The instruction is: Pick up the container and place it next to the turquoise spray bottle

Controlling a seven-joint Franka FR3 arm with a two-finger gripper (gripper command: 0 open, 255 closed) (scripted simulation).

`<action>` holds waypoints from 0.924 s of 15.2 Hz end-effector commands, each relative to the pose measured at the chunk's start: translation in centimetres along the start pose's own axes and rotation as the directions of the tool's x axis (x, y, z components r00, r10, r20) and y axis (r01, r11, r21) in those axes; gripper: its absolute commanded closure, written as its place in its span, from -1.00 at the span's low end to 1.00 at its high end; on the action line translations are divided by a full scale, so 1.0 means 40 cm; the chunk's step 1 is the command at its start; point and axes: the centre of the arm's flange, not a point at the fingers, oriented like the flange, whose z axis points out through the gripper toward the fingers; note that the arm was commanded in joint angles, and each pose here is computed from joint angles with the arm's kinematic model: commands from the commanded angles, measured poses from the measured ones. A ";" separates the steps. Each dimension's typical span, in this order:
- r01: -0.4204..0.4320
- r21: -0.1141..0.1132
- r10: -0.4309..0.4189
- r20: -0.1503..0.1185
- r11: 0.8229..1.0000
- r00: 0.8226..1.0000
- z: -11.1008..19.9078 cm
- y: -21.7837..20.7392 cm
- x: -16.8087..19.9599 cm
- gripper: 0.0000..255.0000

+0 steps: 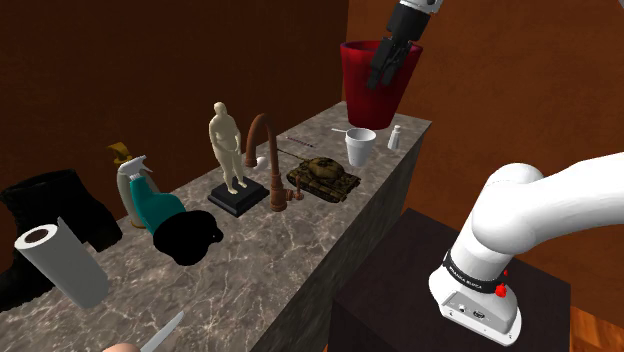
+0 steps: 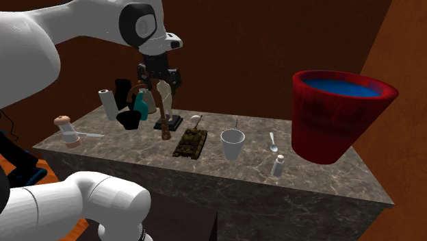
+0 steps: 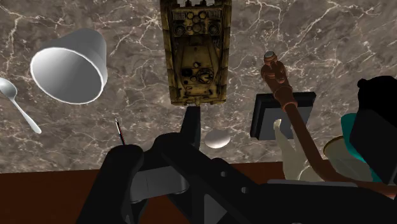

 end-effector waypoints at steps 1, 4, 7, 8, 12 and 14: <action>0.000 0.000 0.000 0.000 1.000 1.000 0.000 0.000 0.000 -1.00; -0.006 -0.016 0.006 0.024 1.000 1.000 0.072 0.055 0.038 -1.00; -0.012 -0.032 0.013 0.048 0.999 0.999 0.145 0.112 0.074 -1.00; -0.014 -0.038 0.016 0.056 0.999 0.998 0.169 0.131 0.085 -1.00; -0.020 -0.059 0.026 0.088 0.998 0.996 0.265 0.209 0.129 -1.00; -0.023 -0.070 0.031 0.104 0.997 0.994 0.313 0.250 0.150 -1.00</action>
